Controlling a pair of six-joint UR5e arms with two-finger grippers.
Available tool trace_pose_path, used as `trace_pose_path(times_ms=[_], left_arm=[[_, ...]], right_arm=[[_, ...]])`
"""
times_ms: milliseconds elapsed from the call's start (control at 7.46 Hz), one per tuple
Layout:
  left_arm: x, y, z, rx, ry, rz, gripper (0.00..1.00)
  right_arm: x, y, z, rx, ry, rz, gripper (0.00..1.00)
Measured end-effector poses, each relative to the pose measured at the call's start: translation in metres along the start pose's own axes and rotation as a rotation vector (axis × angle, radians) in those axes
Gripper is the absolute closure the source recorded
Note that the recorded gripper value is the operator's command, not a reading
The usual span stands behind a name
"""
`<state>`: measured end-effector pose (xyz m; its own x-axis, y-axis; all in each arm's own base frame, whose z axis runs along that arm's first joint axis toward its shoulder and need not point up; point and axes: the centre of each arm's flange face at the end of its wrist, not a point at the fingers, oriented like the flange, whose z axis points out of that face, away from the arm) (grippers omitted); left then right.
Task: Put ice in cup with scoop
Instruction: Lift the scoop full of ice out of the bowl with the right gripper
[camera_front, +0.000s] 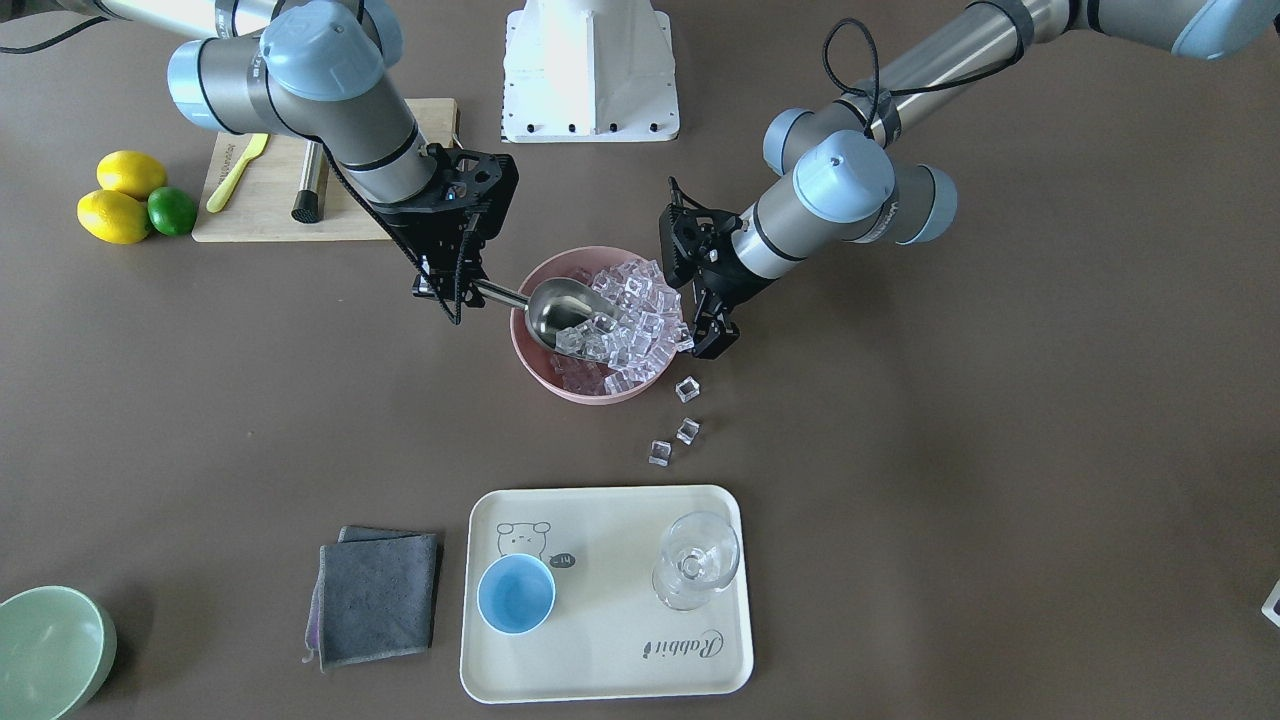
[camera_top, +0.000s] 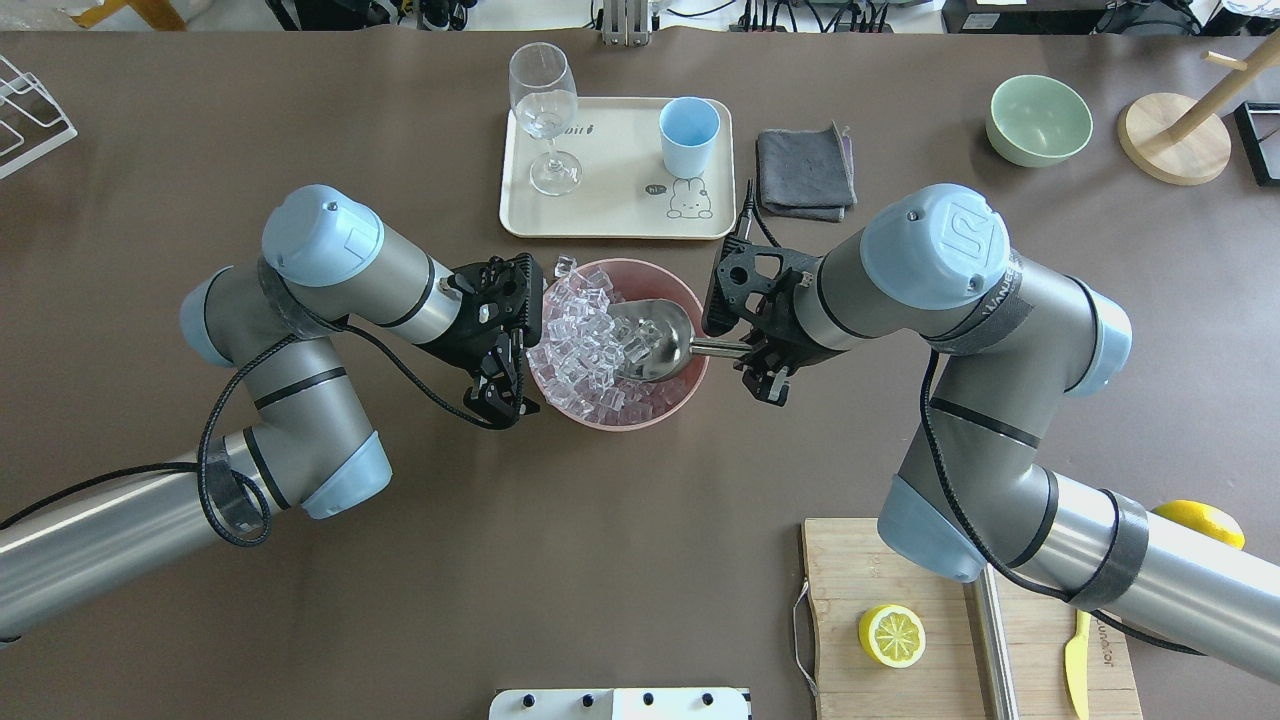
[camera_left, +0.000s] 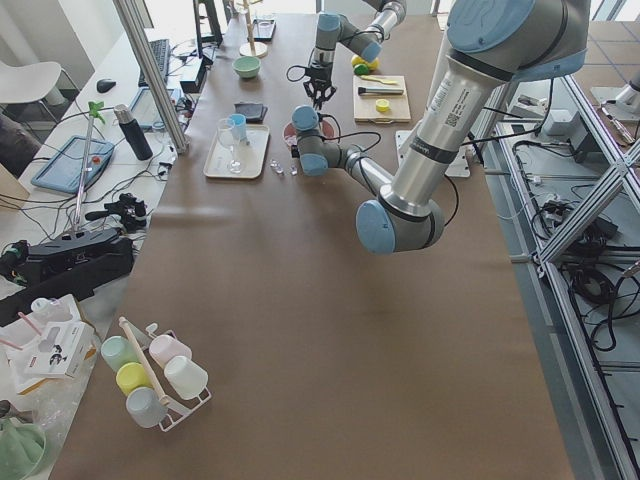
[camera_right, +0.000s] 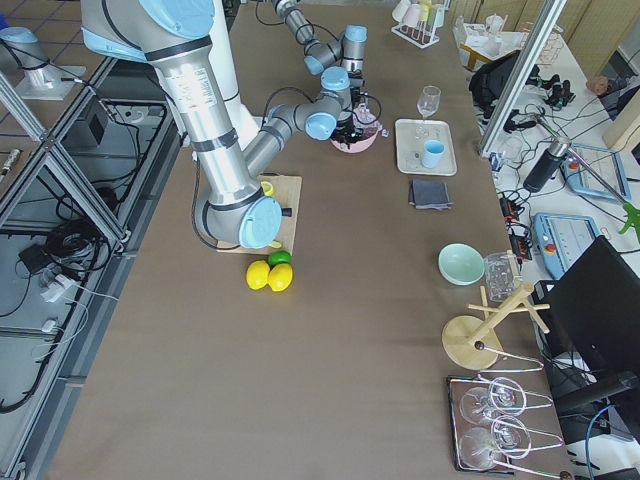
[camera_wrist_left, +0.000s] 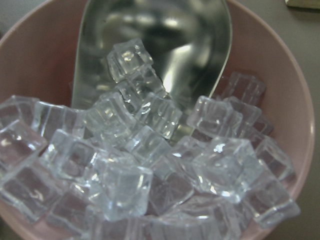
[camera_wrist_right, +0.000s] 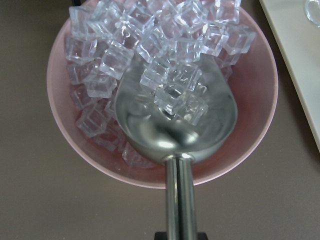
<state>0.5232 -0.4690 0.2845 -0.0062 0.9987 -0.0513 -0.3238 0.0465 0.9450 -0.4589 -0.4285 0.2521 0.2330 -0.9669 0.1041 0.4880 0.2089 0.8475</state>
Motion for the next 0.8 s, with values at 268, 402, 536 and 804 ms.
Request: trace_pose_path(times_ms=[268, 402, 536, 804], left_arm=[[-0.002, 0.003, -0.002, -0.002, -0.003, -0.001, 0.01], [-0.004, 0.005, -0.003, -0.004, -0.005, -0.002, 0.01], [-0.005, 0.006, -0.004, -0.004, -0.006, -0.003, 0.01], [-0.005, 0.006, -0.004, -0.004, -0.007, -0.004, 0.01]], right_arm=[[0.013, 0.009, -0.011, 0.037, -0.028, 0.018, 1.0], [0.019, 0.019, -0.015, 0.061, -0.039, 0.032, 1.0], [0.021, 0.026, -0.016, 0.082, -0.043, 0.051, 1.0], [0.022, 0.035, -0.017, 0.135, -0.054, 0.103, 1.0]])
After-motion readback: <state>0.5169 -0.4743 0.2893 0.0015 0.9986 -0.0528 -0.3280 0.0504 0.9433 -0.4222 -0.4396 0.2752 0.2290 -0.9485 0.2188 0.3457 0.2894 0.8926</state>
